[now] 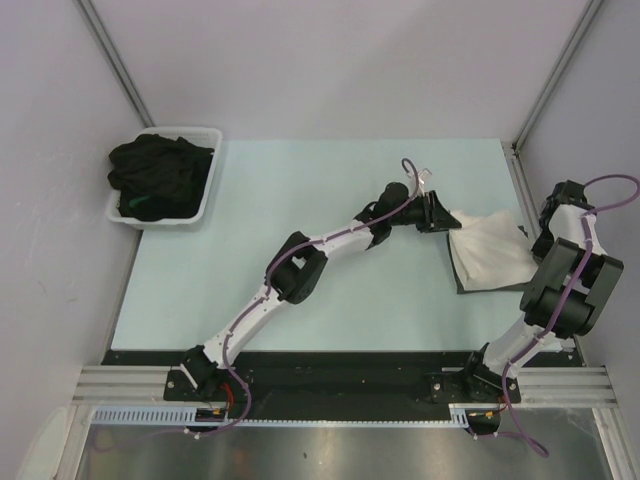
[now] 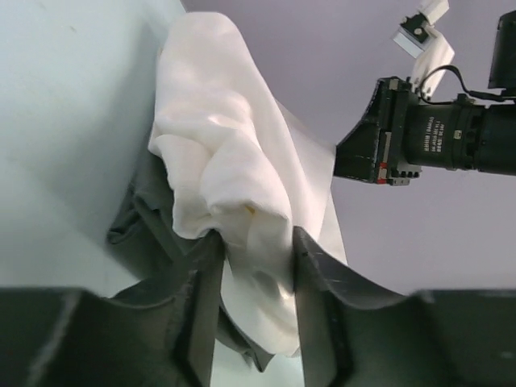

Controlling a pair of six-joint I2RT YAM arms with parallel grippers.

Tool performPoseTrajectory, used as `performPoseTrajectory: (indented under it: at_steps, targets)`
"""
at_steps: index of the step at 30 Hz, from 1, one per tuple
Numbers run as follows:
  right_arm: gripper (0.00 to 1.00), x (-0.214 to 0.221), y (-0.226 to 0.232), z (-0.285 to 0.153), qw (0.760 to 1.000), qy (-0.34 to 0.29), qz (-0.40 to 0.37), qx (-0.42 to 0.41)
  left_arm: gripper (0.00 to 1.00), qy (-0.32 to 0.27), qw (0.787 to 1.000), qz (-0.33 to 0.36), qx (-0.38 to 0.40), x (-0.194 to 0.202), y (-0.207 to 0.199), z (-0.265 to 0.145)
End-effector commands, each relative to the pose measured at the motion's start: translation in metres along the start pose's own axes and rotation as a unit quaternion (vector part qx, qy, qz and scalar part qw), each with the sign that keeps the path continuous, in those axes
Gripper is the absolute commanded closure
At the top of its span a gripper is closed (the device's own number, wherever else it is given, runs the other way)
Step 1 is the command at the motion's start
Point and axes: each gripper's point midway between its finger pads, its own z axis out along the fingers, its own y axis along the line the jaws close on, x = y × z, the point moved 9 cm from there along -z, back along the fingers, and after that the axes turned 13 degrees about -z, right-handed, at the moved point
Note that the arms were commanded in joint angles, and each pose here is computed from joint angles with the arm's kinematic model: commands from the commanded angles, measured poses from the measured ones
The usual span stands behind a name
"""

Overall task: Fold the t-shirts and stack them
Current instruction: Put the neatly folded tshirt into the corner of the board with both arms

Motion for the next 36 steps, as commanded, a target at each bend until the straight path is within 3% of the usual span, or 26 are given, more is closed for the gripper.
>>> performPoseTrajectory:
  at_steps: [1,3,9,11,21,31,36]
  targets:
    - [0.80,-0.023,-0.014,-0.029,0.997,-0.058,0.010,0.053,0.54,-0.025,0.998,0.037,0.046,-0.030,-0.035,-0.012]
    - [0.77,-0.029,-0.018,-0.042,0.996,-0.076,0.012,0.053,0.40,-0.019,0.998,0.038,0.044,-0.029,-0.036,-0.013]
    - [0.72,-0.032,-0.018,-0.053,0.996,-0.080,0.012,0.047,0.23,-0.020,0.997,0.060,0.039,-0.030,-0.046,-0.016]
    - [0.72,-0.031,-0.018,-0.056,0.996,-0.078,0.013,0.052,0.01,-0.020,0.997,0.063,0.043,-0.031,-0.049,-0.017]
    - [0.71,-0.052,-0.003,-0.111,0.987,-0.162,0.018,-0.009,0.00,-0.023,0.996,0.079,0.040,-0.034,-0.068,-0.025]
    - [0.71,-0.055,0.040,-0.112,0.986,-0.150,0.005,-0.077,0.01,-0.046,0.992,0.119,0.001,-0.059,-0.099,-0.056]
    - [0.72,-0.053,0.054,-0.100,0.986,-0.140,-0.006,-0.096,0.01,-0.067,0.984,0.159,-0.039,-0.078,-0.127,-0.096]
